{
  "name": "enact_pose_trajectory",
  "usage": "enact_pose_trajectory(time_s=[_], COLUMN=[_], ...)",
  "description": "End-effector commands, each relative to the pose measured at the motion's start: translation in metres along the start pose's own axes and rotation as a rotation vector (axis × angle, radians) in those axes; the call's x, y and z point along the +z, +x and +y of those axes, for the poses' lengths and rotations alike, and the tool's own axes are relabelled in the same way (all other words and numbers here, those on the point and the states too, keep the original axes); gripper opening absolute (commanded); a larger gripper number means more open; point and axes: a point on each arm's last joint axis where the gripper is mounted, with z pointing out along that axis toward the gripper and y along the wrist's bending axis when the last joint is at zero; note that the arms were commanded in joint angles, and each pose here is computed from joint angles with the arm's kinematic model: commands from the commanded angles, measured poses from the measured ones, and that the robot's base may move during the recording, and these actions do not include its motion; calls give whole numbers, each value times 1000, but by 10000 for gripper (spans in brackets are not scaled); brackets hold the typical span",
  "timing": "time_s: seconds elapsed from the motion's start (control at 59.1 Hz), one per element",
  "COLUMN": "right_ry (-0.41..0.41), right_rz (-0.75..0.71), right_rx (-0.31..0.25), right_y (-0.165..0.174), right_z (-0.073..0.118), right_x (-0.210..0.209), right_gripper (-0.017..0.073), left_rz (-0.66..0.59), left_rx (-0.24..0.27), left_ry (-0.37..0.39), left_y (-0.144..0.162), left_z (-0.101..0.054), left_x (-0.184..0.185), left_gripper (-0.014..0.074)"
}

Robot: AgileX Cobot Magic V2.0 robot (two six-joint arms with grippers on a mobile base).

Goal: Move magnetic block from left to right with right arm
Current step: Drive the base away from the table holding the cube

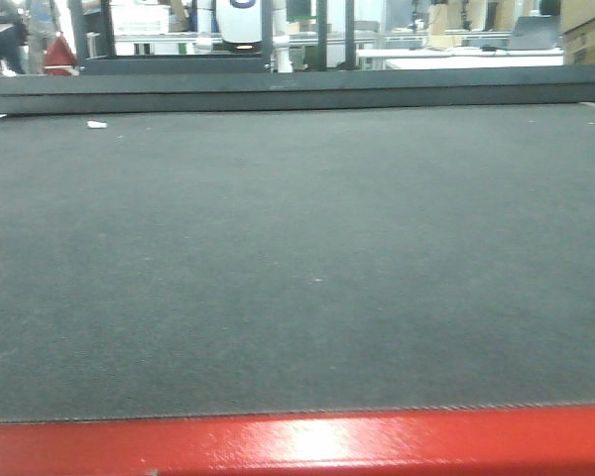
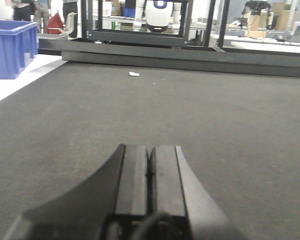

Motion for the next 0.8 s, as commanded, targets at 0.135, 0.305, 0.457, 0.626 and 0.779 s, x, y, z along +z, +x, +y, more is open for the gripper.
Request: enact_pose_trajectory(time_s=[0.135,0.305,0.457,0.626,0.779], right_ry=[2,2,2,2,2], right_rz=[-102,-102,-102,-102,-102], right_rx=[-6,-6,-6,-6,-6], right_y=[-15,-15,-15,-15,-15], right_z=[1,1,1,1,1], right_x=[-1,-1,-1,-1,-1], right_gripper=[130,130,130,130,130], left_rz=[-90,-90,-90,-90,-90], left_rx=[-5,-5,-5,-5,-5], left_ry=[9,9,9,9,9], left_y=[-5,-5,-5,-5,-5], left_z=[-1,-1,-1,-1,-1], left_x=[-1,-1,-1,-1,-1], left_gripper=[-116,-116,-115,-115,-116])
